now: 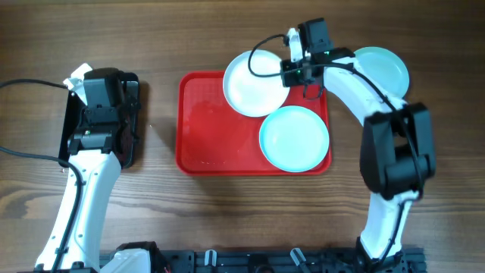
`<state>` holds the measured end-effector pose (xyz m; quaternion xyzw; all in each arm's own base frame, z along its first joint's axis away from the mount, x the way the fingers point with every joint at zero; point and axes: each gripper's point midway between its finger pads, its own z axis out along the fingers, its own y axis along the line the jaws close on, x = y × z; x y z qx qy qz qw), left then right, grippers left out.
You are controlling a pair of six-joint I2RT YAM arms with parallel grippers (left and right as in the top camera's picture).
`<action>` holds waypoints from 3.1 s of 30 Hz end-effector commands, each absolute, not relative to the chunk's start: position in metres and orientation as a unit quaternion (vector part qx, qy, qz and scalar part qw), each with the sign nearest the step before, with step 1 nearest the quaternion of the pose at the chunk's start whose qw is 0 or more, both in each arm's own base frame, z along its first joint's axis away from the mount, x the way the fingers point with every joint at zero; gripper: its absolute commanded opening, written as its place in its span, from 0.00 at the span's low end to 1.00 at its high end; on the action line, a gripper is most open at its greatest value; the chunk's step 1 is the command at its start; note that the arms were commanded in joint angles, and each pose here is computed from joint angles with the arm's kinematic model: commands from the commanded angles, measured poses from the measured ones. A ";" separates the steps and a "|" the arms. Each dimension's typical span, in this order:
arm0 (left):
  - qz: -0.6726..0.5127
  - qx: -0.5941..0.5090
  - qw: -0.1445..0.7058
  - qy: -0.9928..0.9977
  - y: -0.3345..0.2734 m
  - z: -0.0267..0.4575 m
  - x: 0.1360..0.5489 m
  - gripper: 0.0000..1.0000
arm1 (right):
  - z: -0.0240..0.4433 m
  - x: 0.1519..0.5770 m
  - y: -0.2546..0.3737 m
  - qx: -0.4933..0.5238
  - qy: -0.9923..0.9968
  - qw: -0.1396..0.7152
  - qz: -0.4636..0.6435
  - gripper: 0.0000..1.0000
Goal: Clean dirty plates on tray and stack at the side
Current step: 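Carry the white plate right and stack it on the blue plate, then grasp the remaining light-blue plate rim with the right gripper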
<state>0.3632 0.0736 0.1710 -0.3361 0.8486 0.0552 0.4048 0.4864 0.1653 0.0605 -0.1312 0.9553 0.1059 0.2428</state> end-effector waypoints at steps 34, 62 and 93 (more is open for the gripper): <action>0.053 -0.341 0.405 0.847 0.076 0.170 0.363 0.04 | 0.200 0.484 -0.075 0.052 0.927 0.370 0.039 0.04; 0.051 -0.341 0.412 0.843 0.076 0.173 0.365 0.04 | 0.038 0.390 0.093 -0.220 0.973 0.046 0.055 0.60; 0.037 -0.339 0.426 0.838 0.073 0.179 0.372 0.04 | 0.000 0.276 0.117 0.043 0.987 -0.148 0.035 0.28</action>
